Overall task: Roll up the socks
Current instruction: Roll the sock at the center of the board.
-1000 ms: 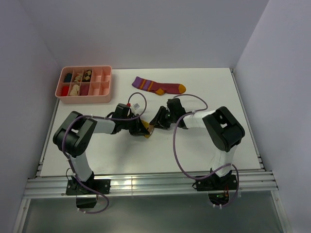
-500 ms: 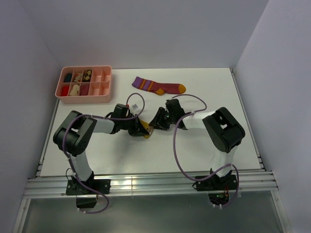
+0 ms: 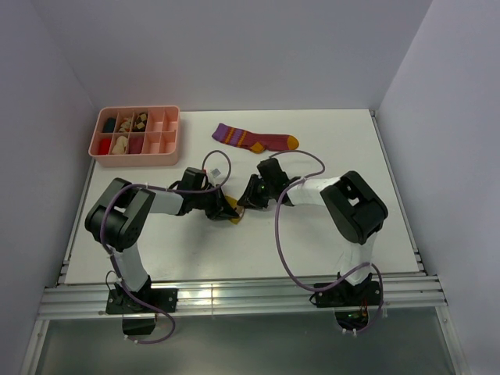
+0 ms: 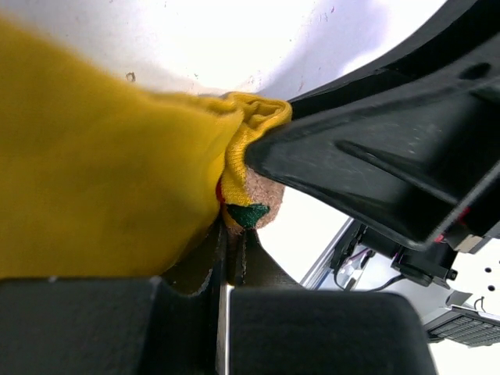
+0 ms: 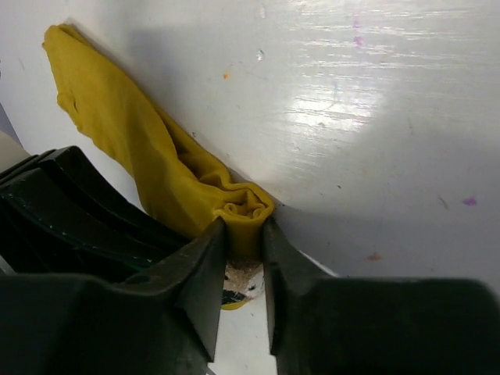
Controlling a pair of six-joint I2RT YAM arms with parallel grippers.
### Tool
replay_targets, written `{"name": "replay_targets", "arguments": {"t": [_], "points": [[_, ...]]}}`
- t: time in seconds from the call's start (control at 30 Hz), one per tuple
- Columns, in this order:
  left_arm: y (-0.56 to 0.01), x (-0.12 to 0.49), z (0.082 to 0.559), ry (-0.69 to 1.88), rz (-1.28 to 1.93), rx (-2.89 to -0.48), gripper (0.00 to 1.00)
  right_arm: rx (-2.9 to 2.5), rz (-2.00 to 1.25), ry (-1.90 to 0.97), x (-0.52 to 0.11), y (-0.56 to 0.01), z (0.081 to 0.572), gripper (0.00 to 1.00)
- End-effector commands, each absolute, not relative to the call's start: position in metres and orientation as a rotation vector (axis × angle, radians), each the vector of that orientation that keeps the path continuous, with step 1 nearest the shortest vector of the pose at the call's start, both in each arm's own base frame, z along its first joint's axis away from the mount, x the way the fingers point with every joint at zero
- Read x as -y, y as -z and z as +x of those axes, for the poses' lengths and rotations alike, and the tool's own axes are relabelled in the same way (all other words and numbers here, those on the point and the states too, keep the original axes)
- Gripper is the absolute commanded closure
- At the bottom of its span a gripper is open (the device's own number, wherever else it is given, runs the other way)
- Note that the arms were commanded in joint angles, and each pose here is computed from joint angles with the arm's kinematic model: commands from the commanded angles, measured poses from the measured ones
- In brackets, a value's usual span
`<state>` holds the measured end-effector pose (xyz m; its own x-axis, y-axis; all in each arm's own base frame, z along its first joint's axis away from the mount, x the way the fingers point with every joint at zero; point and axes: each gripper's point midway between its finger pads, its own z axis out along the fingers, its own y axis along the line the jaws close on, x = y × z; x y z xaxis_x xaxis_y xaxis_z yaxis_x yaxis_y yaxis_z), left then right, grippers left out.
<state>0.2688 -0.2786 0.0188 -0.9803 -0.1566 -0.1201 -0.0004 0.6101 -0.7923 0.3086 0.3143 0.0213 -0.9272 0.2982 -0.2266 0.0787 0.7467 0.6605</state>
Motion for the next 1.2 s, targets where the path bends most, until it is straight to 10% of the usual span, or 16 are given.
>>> {"name": "replay_targets", "arguments": {"t": [0.0,0.17,0.53,1.17], "points": [[0.038,0.241,0.238,1.014,-0.262,-2.872,0.99,-2.774,0.244,-0.907,-0.316,0.005,0.283,0.71],[0.039,0.237,0.242,0.961,-0.253,-2.869,0.99,-2.820,0.194,-0.838,-0.312,0.010,0.282,1.00],[-0.038,0.215,0.298,0.620,-0.109,-2.544,0.52,-2.742,0.262,-0.401,-0.277,-0.021,0.334,1.00],[-0.110,0.303,0.285,-0.068,0.410,-1.949,0.50,-2.879,0.386,-0.427,-0.284,-0.001,0.329,1.00]]}}
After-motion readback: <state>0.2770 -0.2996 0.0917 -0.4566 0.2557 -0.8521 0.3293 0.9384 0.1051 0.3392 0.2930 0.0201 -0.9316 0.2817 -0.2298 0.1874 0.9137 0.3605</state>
